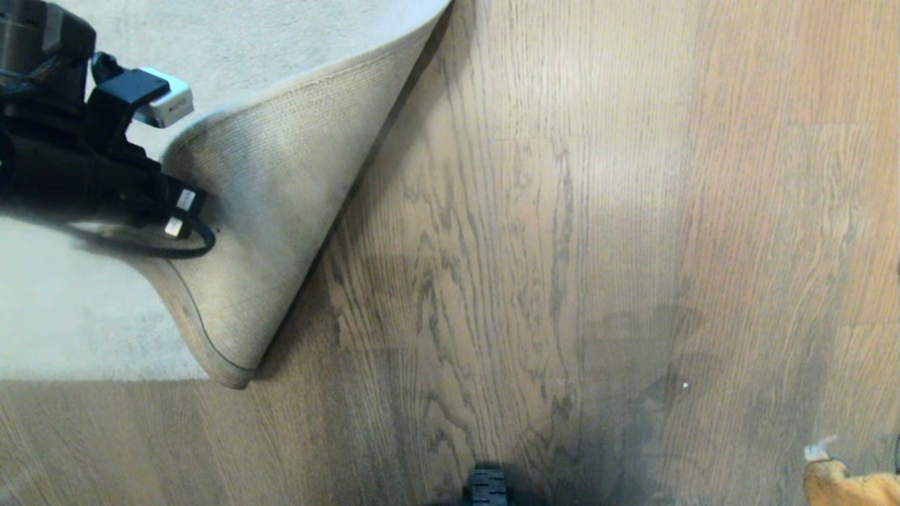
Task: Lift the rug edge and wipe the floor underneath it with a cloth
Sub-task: Lift up the carpet, then wipe the floor under the carpet with a rag
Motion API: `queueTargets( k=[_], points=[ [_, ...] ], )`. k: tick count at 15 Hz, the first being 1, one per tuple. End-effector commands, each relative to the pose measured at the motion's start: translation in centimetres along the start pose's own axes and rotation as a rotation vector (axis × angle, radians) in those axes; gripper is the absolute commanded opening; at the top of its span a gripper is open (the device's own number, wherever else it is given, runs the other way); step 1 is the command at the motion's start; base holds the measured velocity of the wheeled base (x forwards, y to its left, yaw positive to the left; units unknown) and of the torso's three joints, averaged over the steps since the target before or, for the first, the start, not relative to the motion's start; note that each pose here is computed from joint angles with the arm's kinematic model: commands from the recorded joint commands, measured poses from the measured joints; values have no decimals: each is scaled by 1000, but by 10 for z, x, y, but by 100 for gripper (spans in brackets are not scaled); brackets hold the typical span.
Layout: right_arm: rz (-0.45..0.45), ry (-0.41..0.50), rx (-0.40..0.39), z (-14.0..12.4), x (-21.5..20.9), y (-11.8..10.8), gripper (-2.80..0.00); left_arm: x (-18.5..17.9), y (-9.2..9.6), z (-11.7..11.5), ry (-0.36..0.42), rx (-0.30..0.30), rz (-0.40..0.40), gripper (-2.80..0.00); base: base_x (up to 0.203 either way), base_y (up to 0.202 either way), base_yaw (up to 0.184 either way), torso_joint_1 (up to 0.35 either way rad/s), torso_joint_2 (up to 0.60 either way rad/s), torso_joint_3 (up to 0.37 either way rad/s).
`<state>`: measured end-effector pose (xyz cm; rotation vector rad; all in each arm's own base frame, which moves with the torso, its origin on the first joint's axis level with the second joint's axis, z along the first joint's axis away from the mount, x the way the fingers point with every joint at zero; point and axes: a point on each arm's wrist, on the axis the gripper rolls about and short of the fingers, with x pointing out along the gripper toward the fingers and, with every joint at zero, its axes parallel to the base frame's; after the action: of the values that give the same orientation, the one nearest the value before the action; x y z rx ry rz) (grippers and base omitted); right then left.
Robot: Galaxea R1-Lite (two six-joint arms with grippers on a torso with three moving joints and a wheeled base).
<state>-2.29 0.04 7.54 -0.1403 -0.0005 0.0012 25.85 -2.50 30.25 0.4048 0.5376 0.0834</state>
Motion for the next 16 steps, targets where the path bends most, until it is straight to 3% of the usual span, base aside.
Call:
queueTargets(
  k=[1,11,16],
  points=[
    [0,0,-4,0,0,0,-280,4,9,-2,18,2,30,-280,0,0,0,0,0,0],
    [22,4,4,0,0,1,-280,3,58,-9,23,-31,134,-280,0,0,0,0,0,0],
    [22,-19,-27,2,0,0,-280,2,60,-10,28,-37,141,-280,0,0,0,0,0,0]
  ],
)
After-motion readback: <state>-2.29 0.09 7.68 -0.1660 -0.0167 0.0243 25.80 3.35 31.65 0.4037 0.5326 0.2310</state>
